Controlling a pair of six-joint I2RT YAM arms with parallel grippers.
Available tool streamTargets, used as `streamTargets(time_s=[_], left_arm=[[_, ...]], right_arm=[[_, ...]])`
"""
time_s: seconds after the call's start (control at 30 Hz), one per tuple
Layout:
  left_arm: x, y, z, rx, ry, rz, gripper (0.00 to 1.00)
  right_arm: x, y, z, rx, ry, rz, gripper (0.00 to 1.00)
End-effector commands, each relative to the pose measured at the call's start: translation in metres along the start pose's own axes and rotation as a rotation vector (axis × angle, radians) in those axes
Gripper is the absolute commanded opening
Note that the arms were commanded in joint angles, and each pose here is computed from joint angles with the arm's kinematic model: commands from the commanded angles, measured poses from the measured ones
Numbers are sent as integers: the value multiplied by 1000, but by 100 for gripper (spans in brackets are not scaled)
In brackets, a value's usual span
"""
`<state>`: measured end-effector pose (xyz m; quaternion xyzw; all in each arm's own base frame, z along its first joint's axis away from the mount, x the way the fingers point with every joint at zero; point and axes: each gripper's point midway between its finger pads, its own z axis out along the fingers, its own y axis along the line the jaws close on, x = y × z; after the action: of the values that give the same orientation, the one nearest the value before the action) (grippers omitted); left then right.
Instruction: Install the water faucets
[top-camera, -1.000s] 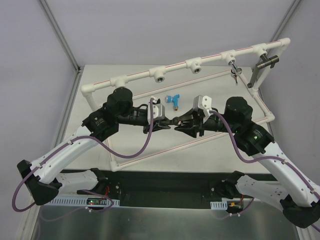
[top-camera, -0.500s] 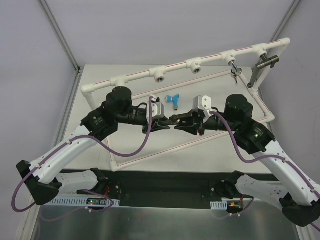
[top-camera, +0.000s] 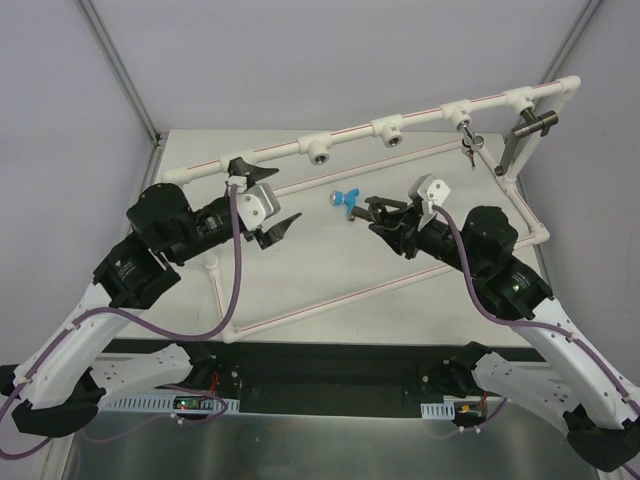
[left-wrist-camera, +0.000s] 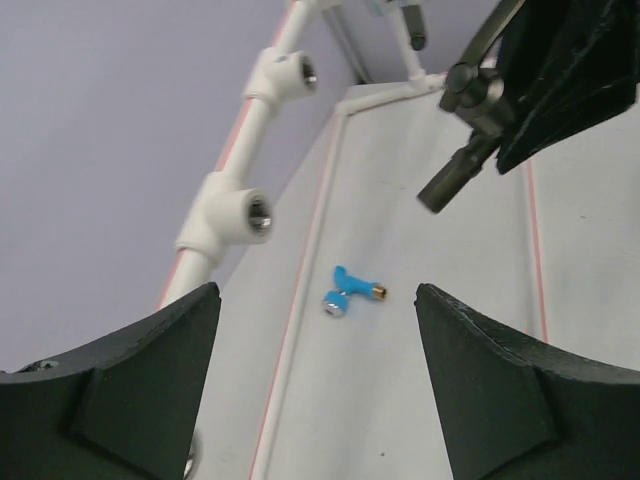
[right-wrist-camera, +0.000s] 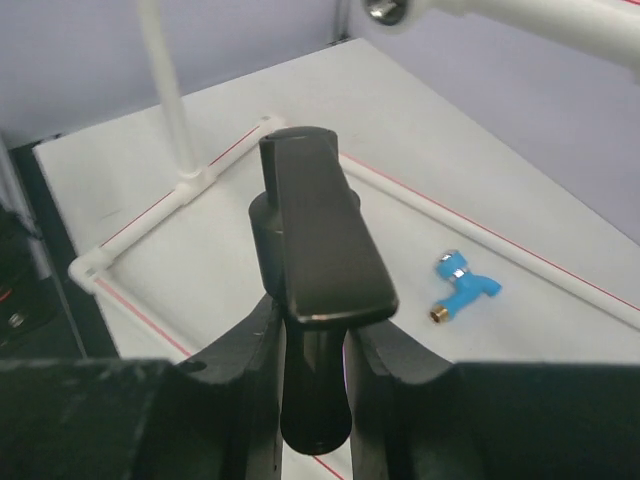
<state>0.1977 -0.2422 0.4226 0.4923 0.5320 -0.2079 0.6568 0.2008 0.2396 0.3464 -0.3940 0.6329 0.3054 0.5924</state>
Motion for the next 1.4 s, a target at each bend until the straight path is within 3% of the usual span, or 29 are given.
streamTargets(time_s=[0.0, 0.17, 0.37, 0.53, 0.8, 1.1, 1.27, 1.33, 1.37], left_arm=[[3, 52, -36, -264, 114, 139, 80], [18, 88, -68, -458, 239, 202, 85], [33, 118, -98, -608, 272, 99, 85], [37, 112, -100, -572, 268, 97, 88], [84, 107, -112, -499, 432, 75, 87], [103, 121, -101, -465, 494, 49, 86], [101, 132, -91, -454, 495, 85, 81], [104, 130, -86, -428, 491, 85, 77], [106, 129, -84, -422, 489, 80, 70]], right_arm=[[-59, -42, -25, 266, -288, 81, 2], [-58, -74, -53, 485, -361, 131, 2], [-64, -101, -83, 681, -440, 229, 2], [-76, -102, -82, 661, -437, 169, 2], [-83, -97, -71, 595, -405, 84, 1], [-88, -92, -58, 523, -401, 8, 1], [-91, -97, -51, 529, -421, -12, 2], [-90, -102, -47, 544, -423, -11, 2], [-91, -103, -45, 549, -433, -15, 2]])
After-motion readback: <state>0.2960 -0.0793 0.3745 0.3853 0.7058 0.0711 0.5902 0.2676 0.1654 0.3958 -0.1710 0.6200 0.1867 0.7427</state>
